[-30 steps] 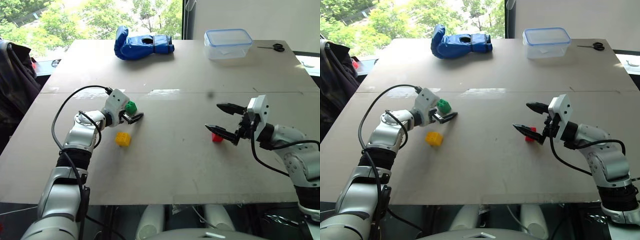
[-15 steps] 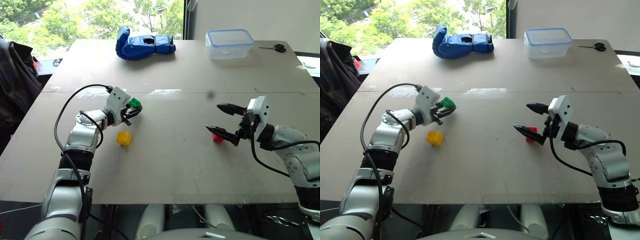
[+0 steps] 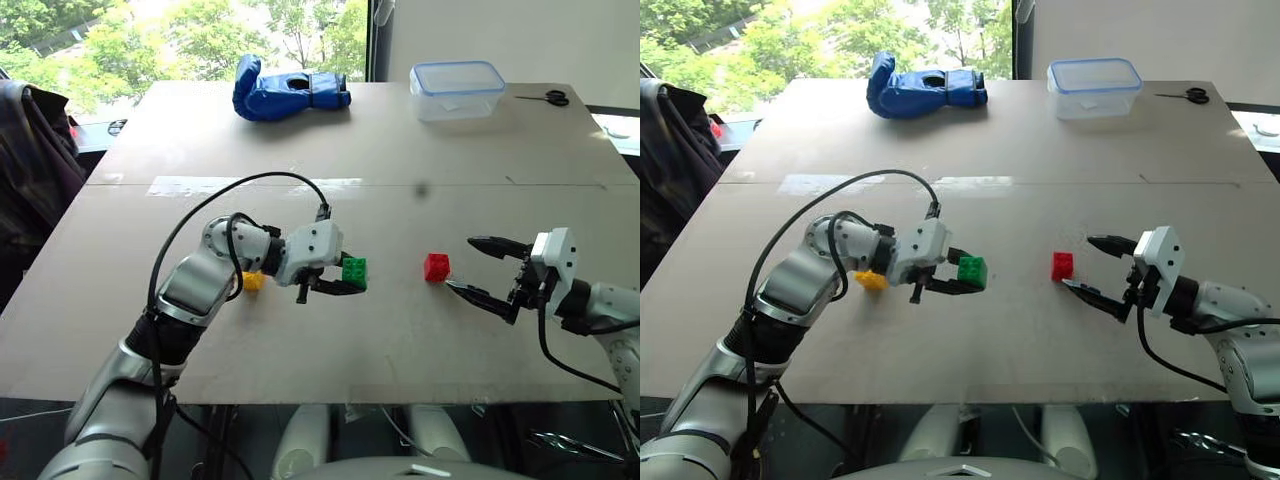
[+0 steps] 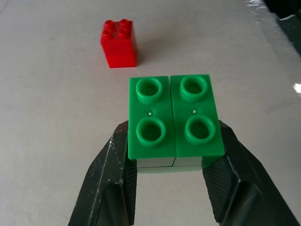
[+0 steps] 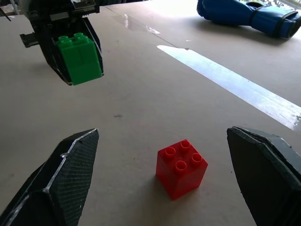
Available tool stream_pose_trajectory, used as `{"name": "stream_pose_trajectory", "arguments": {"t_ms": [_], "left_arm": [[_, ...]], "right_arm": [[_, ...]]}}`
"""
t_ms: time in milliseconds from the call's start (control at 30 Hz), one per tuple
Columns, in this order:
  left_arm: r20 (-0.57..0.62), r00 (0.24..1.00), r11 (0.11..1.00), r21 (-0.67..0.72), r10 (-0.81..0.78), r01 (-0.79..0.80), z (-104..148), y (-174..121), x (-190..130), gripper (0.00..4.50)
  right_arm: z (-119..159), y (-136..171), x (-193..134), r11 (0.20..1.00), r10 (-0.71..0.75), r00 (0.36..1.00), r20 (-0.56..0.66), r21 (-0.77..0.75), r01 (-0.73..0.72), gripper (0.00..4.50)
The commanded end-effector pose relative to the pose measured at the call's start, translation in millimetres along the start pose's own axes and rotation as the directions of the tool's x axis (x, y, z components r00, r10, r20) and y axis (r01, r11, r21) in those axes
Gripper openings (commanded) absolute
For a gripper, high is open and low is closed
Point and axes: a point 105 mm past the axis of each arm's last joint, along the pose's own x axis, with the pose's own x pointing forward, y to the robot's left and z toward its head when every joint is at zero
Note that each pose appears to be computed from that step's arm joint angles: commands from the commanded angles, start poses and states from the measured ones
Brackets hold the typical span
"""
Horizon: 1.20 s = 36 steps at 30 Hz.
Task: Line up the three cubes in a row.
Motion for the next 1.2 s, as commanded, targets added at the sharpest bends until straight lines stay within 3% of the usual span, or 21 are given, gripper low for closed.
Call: {"name": "stream_pose_trajectory", "arguments": {"t_ms": [33, 367, 1200], "left_arm": [[0.03, 1.0, 0.999, 0.035, 0.01, -0.011, 6, 0, 11, 1.31], [-0.036, 0.999, 1.0, 0.015, 0.012, -0.011, -22, 8, 31, 1.31], [-0.055, 0.996, 0.997, -0.02, -0.076, 0.076, -45, 18, 44, 1.31]], "right_arm": [[13, 3, -10, 0.999, -0.007, 0.998, 0.066, -0.044, 0.01, 4.5], [10, 4, -18, 0.999, -0.012, 0.997, 0.08, -0.039, 0.015, 4.5], [7, 6, -19, 0.999, 0.005, 0.998, 0.069, -0.054, -0.001, 4.5]]}}
